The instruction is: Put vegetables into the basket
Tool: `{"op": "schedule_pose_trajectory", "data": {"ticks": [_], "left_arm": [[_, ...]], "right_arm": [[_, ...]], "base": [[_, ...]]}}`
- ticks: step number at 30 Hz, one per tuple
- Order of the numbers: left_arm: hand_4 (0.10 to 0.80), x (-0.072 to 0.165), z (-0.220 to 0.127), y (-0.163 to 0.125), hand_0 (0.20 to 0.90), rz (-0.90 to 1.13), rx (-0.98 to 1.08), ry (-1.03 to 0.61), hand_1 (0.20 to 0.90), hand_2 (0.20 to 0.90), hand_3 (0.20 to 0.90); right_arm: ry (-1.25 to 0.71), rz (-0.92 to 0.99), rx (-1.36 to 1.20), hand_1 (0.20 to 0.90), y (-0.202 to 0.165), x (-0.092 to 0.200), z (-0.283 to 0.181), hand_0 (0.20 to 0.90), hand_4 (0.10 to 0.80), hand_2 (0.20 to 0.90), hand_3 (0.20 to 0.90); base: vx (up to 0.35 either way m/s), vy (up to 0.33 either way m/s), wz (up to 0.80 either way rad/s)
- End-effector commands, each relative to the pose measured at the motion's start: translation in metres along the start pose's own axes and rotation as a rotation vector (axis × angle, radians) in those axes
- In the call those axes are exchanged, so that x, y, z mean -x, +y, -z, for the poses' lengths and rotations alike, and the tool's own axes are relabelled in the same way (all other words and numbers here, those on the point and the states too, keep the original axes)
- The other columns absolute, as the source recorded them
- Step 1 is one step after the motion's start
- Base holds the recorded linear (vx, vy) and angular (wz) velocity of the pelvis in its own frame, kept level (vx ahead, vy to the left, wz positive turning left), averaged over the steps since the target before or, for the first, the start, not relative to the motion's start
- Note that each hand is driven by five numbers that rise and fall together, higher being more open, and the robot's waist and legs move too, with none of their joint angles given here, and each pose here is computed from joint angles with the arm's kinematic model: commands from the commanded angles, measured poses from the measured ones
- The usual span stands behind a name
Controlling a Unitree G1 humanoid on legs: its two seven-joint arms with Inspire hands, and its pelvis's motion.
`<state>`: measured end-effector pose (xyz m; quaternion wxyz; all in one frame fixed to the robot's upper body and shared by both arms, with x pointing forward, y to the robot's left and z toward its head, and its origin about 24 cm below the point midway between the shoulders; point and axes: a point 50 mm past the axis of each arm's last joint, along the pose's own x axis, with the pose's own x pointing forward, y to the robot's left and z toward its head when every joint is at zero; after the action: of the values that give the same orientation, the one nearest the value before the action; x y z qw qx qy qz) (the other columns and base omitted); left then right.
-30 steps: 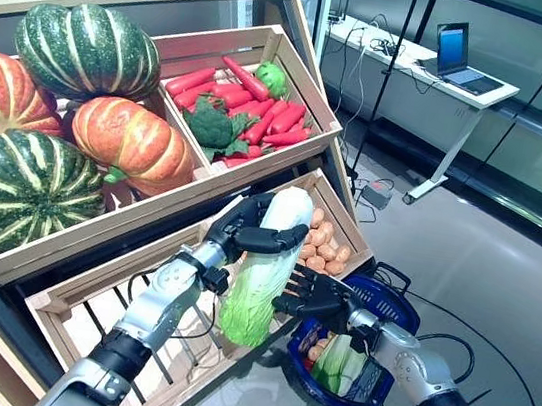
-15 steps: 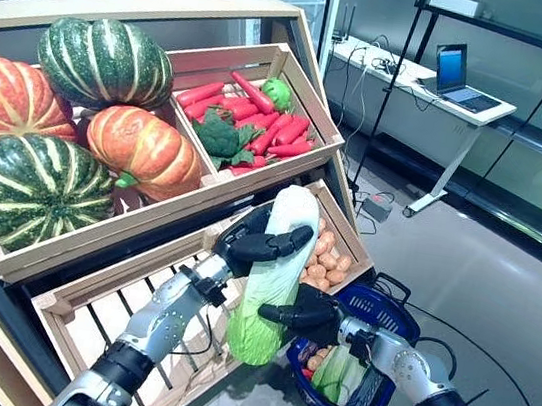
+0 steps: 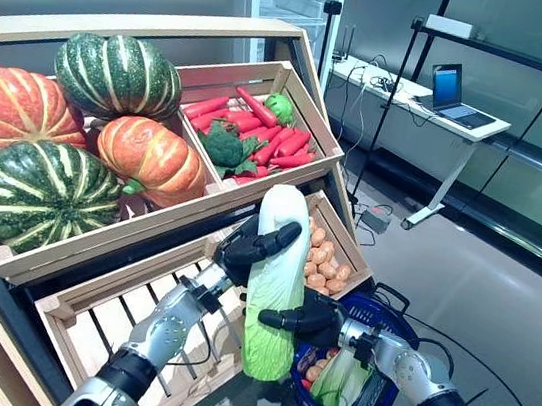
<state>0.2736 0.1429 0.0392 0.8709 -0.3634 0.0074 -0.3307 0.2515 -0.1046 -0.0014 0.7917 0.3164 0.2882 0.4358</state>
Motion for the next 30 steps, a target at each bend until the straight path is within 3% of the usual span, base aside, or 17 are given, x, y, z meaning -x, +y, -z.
{"op": "schedule_pose_trajectory", "data": {"ticks": [1, 13, 14, 15, 16, 22, 30], "left_arm": [[0.4, -0.053, 0.029, -0.061, 0.3, 0.358, 0.139, -0.017, 0.3, 0.3, 0.3], [0.4, -0.049, 0.022, -0.057, 0.3, 0.34, 0.083, 0.018, 0.3, 0.3, 0.3], [0.471, -0.049, 0.023, -0.056, 0.406, 0.335, 0.08, 0.029, 0.406, 0.406, 0.406], [0.775, -0.048, 0.023, -0.055, 0.862, 0.331, 0.076, 0.038, 0.862, 0.862, 0.862], [0.8, -0.048, 0.023, -0.055, 0.9, 0.325, 0.067, 0.041, 0.9, 0.9, 0.9], [0.8, -0.044, 0.012, -0.044, 0.9, 0.256, 0.0, 0.037, 0.9, 0.9, 0.9], [0.8, -0.024, -0.005, -0.018, 0.9, 0.111, -0.089, 0.004, 0.9, 0.9, 0.9]], "right_arm": [[-0.446, -0.379, 0.04, 0.3, 0.068, -0.045, -0.096, 0.3, 0.4, 0.3, 0.3], [-0.475, -0.274, 0.059, 0.3, 0.053, -0.034, -0.098, 0.3, 0.4, 0.3, 0.3], [-0.482, -0.261, 0.062, 0.3, 0.051, -0.032, -0.098, 0.3, 0.4, 0.3, 0.3], [-0.489, -0.247, 0.063, 0.3, 0.049, -0.031, -0.098, 0.3, 0.4, 0.3, 0.3], [-0.493, -0.236, 0.066, 0.3, 0.048, -0.03, -0.099, 0.3, 0.4, 0.3, 0.3], [-0.468, -0.145, 0.079, 0.3, 0.032, -0.02, -0.091, 0.3, 0.4, 0.3, 0.3], [-0.483, 0.074, 0.007, 0.3, -0.012, 0.016, -0.066, 0.3, 0.4, 0.3, 0.3]], "base": [[0.0, 0.0, 0.0], [0.0, 0.0, 0.0], [0.0, 0.0, 0.0], [0.0, 0.0, 0.0], [0.0, 0.0, 0.0], [-0.001, -0.002, -0.04], [0.008, -0.007, -0.04]]}}
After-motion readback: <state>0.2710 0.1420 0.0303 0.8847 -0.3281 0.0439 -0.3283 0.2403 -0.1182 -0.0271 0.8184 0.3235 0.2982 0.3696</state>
